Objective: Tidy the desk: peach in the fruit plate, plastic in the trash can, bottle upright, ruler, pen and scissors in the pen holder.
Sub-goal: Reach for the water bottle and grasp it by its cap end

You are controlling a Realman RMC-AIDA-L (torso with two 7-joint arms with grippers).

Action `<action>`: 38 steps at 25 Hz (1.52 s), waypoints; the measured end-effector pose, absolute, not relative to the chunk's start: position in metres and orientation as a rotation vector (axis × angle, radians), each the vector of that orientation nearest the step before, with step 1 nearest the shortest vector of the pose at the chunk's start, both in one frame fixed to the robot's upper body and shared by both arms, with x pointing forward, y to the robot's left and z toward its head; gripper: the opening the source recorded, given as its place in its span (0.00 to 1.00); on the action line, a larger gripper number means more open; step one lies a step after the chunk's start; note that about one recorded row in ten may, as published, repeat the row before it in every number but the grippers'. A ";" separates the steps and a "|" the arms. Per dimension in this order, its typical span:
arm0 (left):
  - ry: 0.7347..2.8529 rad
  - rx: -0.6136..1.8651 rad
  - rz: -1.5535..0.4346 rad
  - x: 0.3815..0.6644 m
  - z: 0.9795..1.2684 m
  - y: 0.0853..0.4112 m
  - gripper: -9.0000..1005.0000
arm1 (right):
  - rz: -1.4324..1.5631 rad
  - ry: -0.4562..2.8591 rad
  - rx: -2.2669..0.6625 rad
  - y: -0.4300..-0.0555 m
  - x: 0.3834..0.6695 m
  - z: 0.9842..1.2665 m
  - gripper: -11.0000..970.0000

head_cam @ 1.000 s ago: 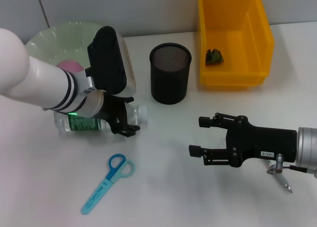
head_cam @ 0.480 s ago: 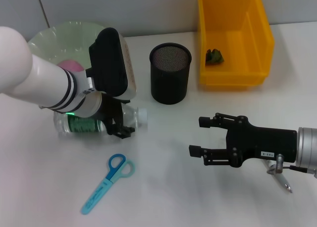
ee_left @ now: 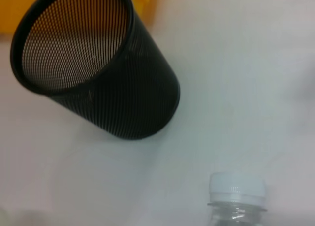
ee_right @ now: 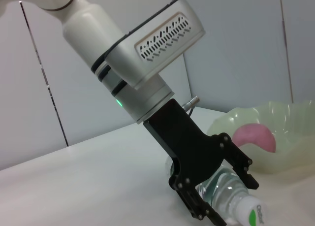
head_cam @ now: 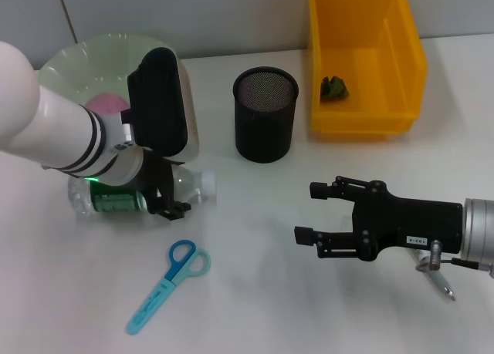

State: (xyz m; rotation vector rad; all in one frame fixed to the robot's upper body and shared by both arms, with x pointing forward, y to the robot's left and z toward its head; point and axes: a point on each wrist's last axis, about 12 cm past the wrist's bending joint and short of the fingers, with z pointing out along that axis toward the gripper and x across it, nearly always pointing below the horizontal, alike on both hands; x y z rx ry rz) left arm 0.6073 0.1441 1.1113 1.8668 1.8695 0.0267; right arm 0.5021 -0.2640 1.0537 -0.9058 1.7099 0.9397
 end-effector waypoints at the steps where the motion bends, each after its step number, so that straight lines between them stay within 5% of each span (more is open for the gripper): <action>1: 1.872 1.870 0.034 0.607 1.111 0.145 0.75 | 0.939 1.710 -0.906 -0.264 0.502 1.054 0.87; 29: 1.887 1.872 -0.007 0.609 1.122 0.145 0.68 | 0.950 1.714 -0.902 -0.262 0.502 1.052 0.87; 38: 1.891 1.857 -0.062 0.608 1.125 0.146 0.54 | 0.954 1.708 -0.903 -0.262 0.503 1.053 0.87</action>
